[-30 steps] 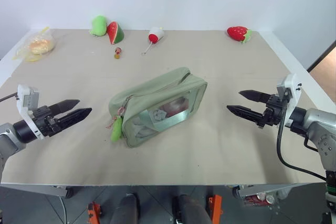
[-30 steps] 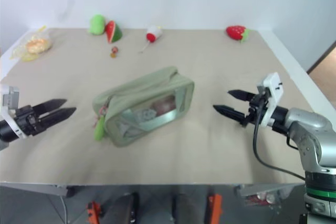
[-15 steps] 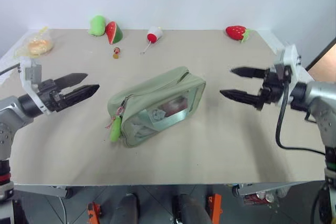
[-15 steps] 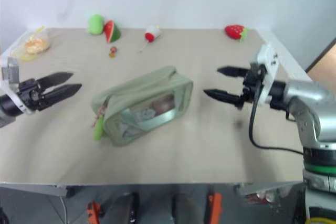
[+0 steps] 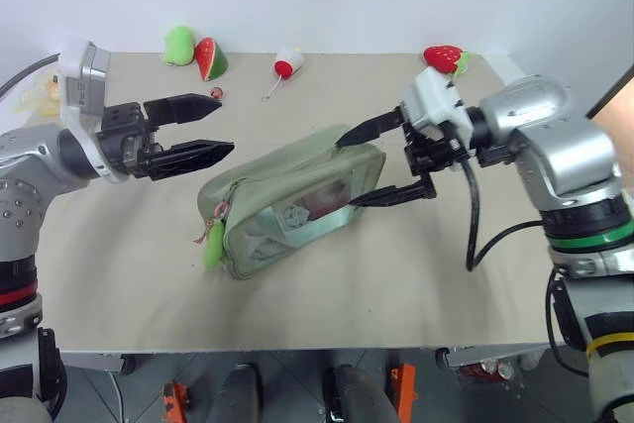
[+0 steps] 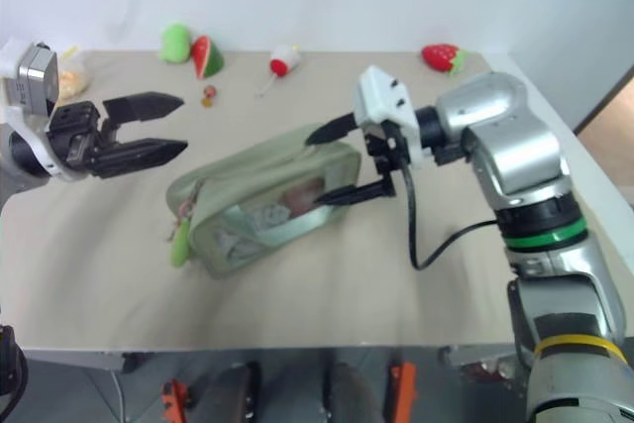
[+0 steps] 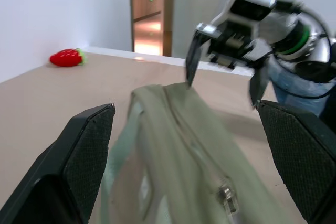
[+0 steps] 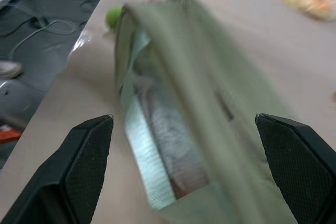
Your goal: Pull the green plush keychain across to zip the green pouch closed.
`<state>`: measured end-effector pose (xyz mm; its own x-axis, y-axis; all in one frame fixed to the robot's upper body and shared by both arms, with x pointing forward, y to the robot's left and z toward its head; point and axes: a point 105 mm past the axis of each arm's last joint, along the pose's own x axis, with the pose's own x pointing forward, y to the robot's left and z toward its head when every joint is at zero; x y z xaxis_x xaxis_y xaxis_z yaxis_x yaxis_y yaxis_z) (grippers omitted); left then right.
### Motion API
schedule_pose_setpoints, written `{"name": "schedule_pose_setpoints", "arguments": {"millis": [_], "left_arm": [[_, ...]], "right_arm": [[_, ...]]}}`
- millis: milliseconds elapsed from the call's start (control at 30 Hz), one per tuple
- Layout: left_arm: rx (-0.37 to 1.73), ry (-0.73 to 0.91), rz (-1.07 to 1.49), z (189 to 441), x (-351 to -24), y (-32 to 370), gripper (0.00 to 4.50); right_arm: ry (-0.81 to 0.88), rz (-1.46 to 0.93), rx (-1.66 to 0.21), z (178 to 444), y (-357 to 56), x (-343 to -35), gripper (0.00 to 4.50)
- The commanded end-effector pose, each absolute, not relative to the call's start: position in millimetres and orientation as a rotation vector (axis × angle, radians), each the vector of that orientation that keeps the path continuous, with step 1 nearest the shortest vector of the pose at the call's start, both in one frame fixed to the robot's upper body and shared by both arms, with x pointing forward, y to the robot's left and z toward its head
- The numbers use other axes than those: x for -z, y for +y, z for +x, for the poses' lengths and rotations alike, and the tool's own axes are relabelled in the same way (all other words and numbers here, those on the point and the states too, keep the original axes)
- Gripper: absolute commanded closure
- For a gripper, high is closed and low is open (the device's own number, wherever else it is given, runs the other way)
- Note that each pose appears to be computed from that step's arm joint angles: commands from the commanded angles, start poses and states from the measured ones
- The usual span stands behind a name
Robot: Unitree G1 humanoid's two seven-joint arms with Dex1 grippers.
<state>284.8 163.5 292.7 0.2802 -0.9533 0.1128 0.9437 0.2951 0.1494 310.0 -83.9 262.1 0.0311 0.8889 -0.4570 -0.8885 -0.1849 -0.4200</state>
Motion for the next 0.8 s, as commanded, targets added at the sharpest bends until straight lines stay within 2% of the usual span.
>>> {"name": "schedule_pose_setpoints", "arguments": {"millis": [33,133,167,200,267,500,533,567,600,800], "left_arm": [[1.283,-0.224,0.075,277.2,-297.8,161.1,0.03],[1.292,-0.214,0.071,273.5,-294.9,160.3,0.03],[1.293,-0.208,0.075,272.7,-293.4,160.4,0.0],[1.292,-0.203,0.078,272.4,-292.1,160.4,0.0],[1.293,-0.197,0.079,271.5,-290.4,160.7,0.0],[1.279,-0.18,0.073,273.4,-283.3,161.5,0.0],[1.274,-0.175,0.068,274.4,-281.4,161.9,0.0],[1.27,-0.171,0.063,275.1,-279.9,162.4,0.0],[1.267,-0.169,0.059,275.5,-279.1,162.8,0.0],[1.247,-0.164,0.018,277.0,-274.5,165.3,0.0]], "right_arm": [[-0.029,-0.84,-1.593,316.2,-80.0,-267.4,0.0],[-0.025,-0.853,-1.6,322.8,-75.2,-263.1,0.0],[-0.025,-0.857,-1.603,324.1,-74.2,-262.3,0.41],[-0.025,-0.86,-1.606,324.9,-73.4,-261.5,0.55],[-0.027,-0.866,-1.611,326.3,-72.1,-260.0,1.14],[-0.017,-0.872,-1.618,327.7,-73.8,-255.4,3.65],[-0.013,-0.871,-1.622,327.0,-74.9,-254.2,3.84],[-0.011,-0.87,-1.622,326.6,-75.5,-253.3,4.31],[-0.008,-0.867,-1.621,326.4,-76.0,-252.8,4.41],[0.008,-0.849,-1.623,323.3,-79.5,-248.7,4.41]]}}
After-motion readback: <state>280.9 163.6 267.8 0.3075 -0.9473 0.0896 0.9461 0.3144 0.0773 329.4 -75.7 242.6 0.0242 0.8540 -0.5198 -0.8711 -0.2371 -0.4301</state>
